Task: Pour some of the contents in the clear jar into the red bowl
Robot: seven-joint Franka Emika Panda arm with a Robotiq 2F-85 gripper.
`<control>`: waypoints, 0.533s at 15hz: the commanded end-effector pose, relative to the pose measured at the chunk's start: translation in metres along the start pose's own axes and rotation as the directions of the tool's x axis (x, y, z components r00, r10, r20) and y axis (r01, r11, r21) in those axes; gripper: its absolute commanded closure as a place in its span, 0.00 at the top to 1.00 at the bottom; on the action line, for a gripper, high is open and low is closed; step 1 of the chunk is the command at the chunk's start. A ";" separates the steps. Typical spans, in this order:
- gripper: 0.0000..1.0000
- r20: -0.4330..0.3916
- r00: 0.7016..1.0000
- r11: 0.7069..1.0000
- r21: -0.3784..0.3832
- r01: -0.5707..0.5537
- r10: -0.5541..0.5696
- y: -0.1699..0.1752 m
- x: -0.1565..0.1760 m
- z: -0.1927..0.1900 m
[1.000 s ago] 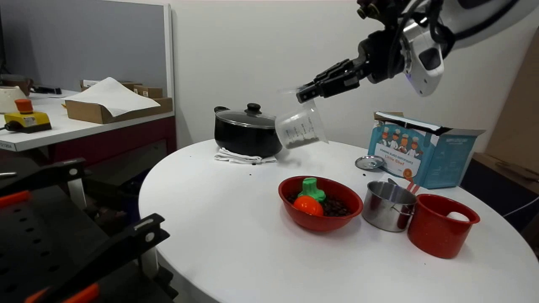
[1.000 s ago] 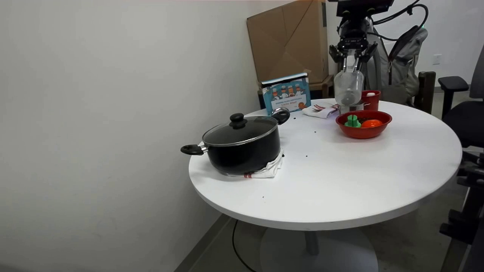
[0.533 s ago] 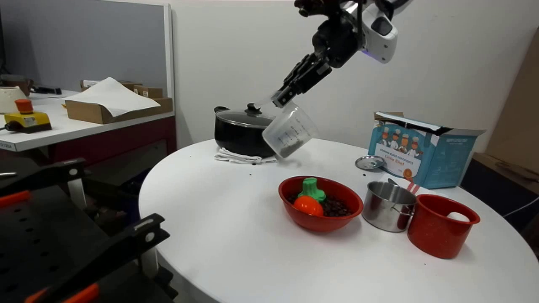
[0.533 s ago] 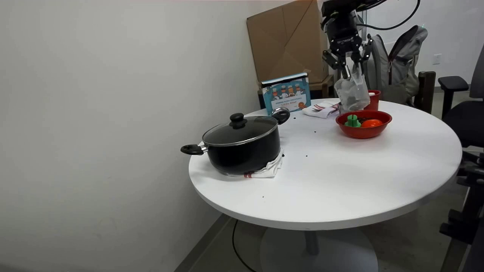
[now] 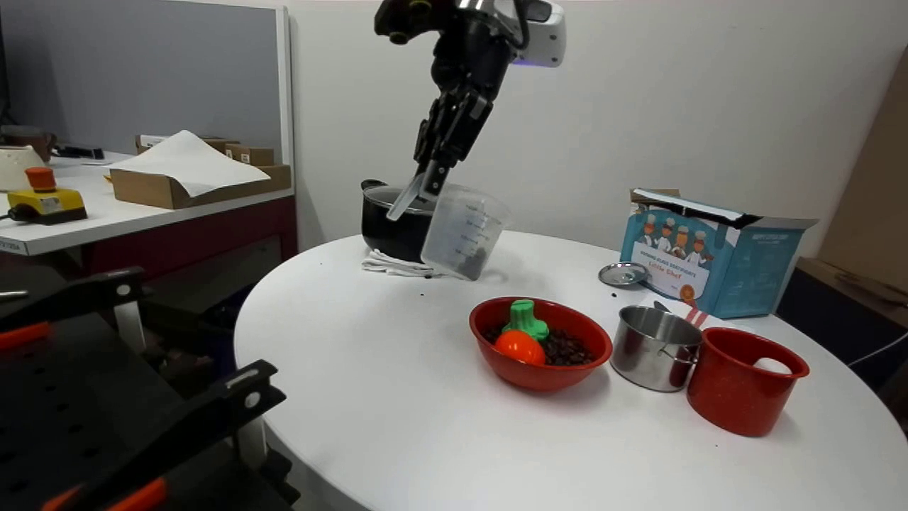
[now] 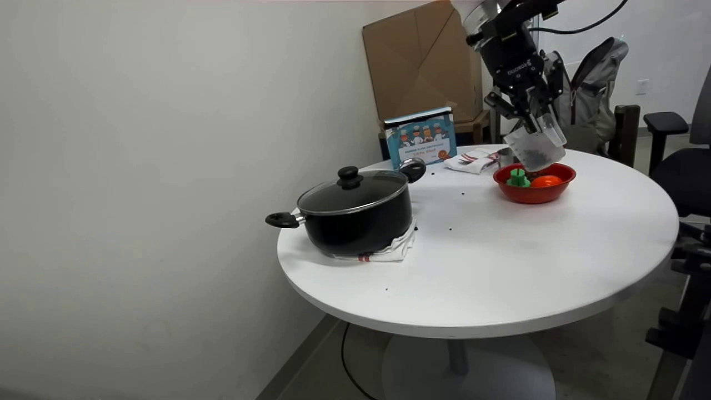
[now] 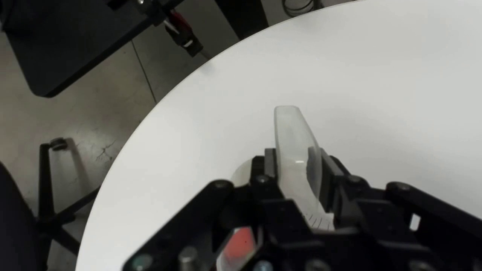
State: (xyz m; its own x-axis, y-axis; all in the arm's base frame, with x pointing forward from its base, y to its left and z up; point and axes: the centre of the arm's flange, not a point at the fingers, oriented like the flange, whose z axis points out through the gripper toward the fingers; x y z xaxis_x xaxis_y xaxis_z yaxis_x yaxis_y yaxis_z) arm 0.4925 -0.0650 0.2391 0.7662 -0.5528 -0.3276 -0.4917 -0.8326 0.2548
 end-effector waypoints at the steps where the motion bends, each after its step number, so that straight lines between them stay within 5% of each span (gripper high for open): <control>1: 0.12 -0.180 0.983 0.997 -0.074 0.028 -0.041 -0.003 -0.065 0.010; 4: 0.12 -0.327 0.942 0.994 -0.102 0.049 -0.080 -0.011 -0.093 0.009; 8: 0.12 -0.506 0.861 0.998 -0.020 0.062 -0.063 -0.026 -0.105 0.012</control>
State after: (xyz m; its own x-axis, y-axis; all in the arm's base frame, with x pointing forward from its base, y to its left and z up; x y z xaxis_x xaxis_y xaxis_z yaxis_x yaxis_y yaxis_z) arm 0.4367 0.0059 0.2544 0.9082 -0.4177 0.0252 -0.4047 -0.8615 0.3067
